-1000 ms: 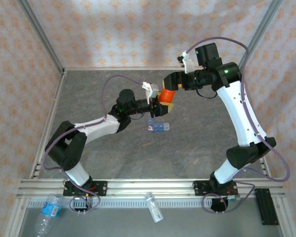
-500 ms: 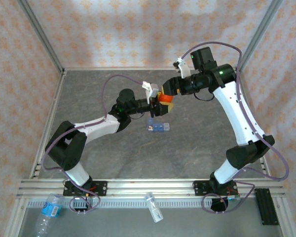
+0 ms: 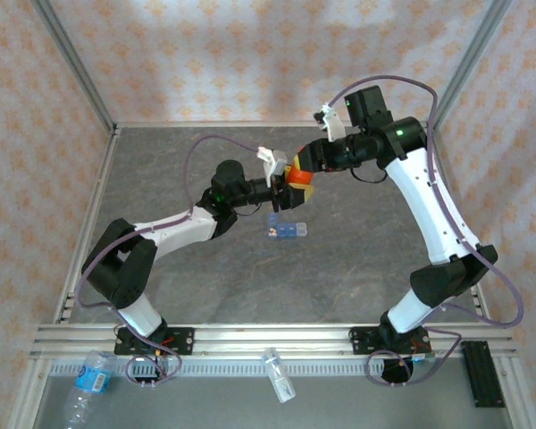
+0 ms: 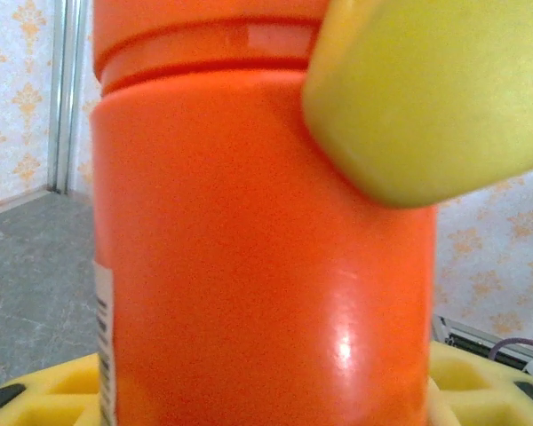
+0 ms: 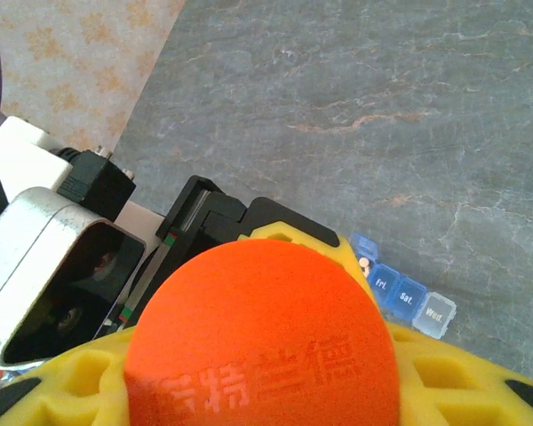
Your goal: Sort the pills into containers
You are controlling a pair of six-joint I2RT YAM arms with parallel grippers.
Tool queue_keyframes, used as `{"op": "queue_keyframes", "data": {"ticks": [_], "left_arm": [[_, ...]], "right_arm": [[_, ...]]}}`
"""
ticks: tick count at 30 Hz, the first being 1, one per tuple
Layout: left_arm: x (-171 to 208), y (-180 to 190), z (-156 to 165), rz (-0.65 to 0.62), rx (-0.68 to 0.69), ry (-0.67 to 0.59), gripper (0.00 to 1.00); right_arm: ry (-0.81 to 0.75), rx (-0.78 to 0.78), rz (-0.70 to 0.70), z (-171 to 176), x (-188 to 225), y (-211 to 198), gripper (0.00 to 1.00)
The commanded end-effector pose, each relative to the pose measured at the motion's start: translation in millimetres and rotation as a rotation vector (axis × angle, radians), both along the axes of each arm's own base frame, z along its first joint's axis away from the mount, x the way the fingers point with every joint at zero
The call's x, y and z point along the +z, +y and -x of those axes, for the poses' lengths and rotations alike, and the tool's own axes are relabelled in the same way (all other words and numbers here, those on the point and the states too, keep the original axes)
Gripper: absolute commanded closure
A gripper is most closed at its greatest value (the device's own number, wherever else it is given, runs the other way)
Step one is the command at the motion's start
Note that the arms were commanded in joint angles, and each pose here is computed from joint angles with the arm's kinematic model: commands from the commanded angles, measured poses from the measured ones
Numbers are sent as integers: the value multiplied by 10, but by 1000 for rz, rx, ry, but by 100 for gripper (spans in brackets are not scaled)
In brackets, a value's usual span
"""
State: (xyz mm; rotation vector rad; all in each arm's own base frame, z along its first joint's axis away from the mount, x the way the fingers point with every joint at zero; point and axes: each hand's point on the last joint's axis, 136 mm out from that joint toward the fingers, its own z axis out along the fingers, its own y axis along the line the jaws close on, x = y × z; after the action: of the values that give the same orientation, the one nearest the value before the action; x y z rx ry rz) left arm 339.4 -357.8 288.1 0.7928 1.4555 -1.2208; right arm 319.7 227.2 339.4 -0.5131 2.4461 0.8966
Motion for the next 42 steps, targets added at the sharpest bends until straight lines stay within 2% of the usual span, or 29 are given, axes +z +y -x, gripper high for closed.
{"op": "queue_keyframes", "data": {"ticks": [1,3,4,8,12,17,20,24,27,37,42], "left_arm": [[158,78,-98,0,88,-97,38],[122,124,-98,-12,107,-104,6],[109,150,-99,-14,114,-103,0],[39,276,-75,-23,148,-102,0],[-47,426,-43,-62,213,-109,0],[-159,683,-117,-166,368,-94,0],[-159,862,-169,-201,475,-95,0],[-108,1051,-166,-202,571,-110,0],[-97,1175,-183,-222,633,-71,0],[-150,1341,-139,-322,688,-17,0],[-171,1426,-168,-354,734,-4,0]], "right_arm": [[-69,-118,-14,-148,165,-75,74],[-81,-179,1,-252,161,-149,74],[-88,-208,10,-297,163,-189,74],[-112,-333,47,-504,117,-385,74],[-159,-454,155,-683,-16,-627,74],[-212,-595,308,-873,-348,-947,75],[-250,-660,351,-950,-532,-1074,75],[-289,-729,378,-1038,-764,-1191,75],[-295,-777,388,-1088,-970,-1278,75],[-292,-881,372,-1113,-1667,-1410,76],[-280,-903,369,-1054,-1861,-1451,76]]}}
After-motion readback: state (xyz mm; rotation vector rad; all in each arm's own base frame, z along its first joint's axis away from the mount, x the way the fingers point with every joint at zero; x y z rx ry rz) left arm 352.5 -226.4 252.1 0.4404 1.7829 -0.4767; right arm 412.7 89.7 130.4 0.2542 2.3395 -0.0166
